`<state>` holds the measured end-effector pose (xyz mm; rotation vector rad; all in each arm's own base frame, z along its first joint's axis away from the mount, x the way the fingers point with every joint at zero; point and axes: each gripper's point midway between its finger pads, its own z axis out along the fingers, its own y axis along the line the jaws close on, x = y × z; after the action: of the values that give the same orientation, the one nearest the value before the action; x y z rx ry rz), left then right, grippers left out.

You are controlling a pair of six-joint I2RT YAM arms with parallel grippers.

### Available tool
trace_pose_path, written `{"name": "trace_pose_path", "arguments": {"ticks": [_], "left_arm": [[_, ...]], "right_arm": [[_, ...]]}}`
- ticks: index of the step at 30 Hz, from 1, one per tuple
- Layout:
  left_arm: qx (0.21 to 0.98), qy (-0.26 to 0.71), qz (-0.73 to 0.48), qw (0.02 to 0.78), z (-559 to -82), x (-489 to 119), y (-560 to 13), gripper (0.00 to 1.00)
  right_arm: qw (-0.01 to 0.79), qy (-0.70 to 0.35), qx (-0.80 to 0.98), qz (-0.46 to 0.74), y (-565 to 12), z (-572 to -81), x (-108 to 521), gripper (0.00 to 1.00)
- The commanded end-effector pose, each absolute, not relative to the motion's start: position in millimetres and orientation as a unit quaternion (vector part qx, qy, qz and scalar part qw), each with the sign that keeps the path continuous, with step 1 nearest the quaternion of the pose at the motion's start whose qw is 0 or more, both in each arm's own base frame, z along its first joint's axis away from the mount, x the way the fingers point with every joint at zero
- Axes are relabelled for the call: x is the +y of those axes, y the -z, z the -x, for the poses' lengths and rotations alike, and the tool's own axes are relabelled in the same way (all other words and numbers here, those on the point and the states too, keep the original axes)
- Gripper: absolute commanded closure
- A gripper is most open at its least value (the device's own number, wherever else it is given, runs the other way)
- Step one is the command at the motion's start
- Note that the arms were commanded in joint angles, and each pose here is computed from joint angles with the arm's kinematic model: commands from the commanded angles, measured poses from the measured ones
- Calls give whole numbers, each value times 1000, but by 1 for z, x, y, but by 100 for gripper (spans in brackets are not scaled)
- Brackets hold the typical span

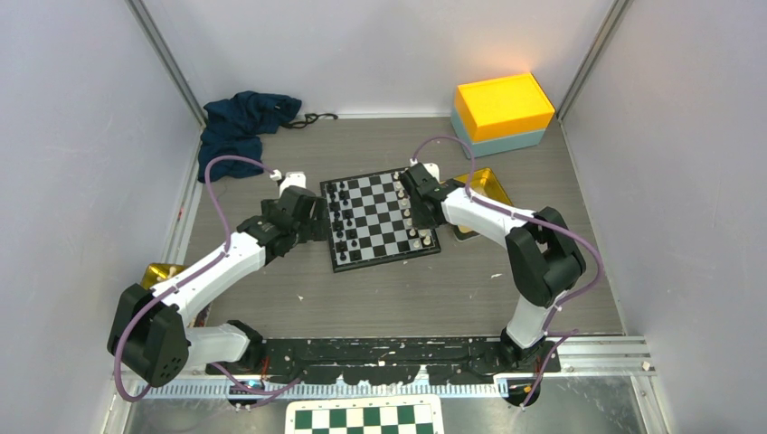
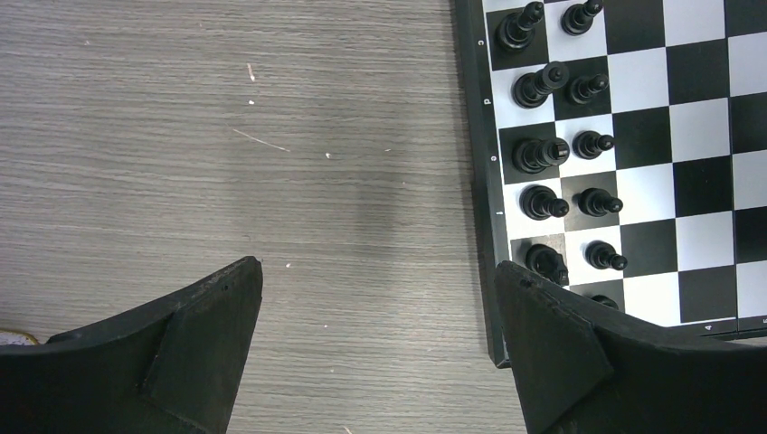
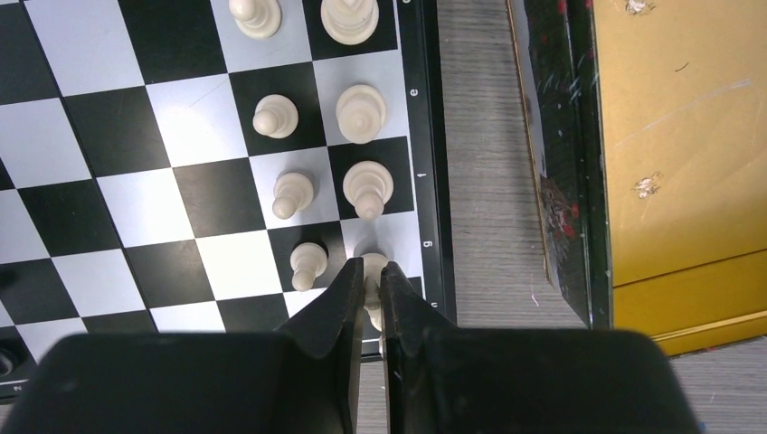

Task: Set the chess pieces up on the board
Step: Place the chess piece on the chessboard.

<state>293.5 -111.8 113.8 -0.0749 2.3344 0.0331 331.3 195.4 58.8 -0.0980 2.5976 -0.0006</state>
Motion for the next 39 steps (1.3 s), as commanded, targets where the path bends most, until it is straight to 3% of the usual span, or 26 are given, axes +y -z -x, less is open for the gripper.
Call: {"name": "trace_pose_path", "arguments": {"ticks": [1,39], "left_arm": [[911,-1,37,412,-300,-116,-123,0],[911,1,34,411,-301,-118,-122,0]], "right_arm": [[282,-7,958,39,-60,-338,202,99],[292,12,955,44,-56,-343,195,99]]}}
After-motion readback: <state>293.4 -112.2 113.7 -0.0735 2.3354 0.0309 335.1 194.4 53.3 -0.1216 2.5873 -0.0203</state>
